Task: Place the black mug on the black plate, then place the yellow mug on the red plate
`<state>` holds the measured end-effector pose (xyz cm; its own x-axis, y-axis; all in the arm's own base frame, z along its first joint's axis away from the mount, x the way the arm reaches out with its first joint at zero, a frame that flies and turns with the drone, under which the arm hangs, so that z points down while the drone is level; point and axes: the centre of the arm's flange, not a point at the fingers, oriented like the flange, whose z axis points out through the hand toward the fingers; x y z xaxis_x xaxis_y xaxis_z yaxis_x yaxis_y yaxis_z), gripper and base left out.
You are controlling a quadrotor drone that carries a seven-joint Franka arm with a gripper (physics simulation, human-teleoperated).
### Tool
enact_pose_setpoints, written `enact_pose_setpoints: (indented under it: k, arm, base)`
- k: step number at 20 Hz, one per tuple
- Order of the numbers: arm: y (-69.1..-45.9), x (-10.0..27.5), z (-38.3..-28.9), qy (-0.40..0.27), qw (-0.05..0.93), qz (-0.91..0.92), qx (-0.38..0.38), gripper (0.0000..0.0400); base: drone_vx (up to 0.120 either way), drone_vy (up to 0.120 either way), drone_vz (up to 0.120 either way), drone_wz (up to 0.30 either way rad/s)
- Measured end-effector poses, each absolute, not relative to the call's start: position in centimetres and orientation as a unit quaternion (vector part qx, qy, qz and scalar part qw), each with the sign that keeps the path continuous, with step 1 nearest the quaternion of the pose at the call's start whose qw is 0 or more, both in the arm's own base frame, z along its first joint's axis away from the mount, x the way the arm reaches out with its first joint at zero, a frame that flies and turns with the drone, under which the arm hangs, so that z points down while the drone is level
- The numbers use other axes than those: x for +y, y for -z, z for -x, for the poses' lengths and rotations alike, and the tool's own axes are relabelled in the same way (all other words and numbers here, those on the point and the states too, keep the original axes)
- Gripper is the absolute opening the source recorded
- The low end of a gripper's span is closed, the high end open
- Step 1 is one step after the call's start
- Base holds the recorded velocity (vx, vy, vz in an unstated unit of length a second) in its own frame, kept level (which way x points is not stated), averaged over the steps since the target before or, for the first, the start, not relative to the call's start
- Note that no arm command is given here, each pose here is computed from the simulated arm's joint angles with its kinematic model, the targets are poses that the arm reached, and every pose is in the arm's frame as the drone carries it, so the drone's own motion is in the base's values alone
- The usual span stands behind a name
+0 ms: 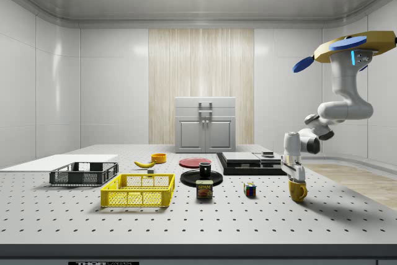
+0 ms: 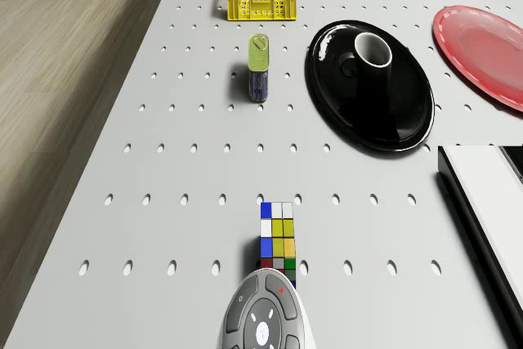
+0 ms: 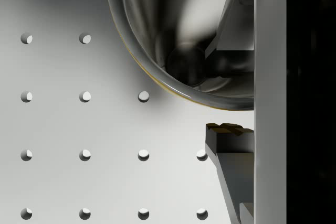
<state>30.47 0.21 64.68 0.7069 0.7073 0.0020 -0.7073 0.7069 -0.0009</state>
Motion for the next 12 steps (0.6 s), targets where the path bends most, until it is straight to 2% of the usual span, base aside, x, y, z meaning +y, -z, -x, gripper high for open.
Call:
enact_pose_setpoints:
  k: [4, 9, 12]
  arm:
    - [-64.6, 0.2, -30.47, -0.383, 0.924, 0.000, -0.001, 0.0114]
    - [-63.2, 0.2, -30.47, -0.383, 0.924, 0.000, -0.001, 0.0111]
    - [-61.9, 0.2, -30.47, -0.383, 0.924, 0.000, -0.001, 0.0111]
  base:
    - [0.000, 0.000, 0.000, 0.000]
    - [0.000, 0.000, 0.000, 0.000]
    - [0.000, 0.000, 0.093, 0.000]
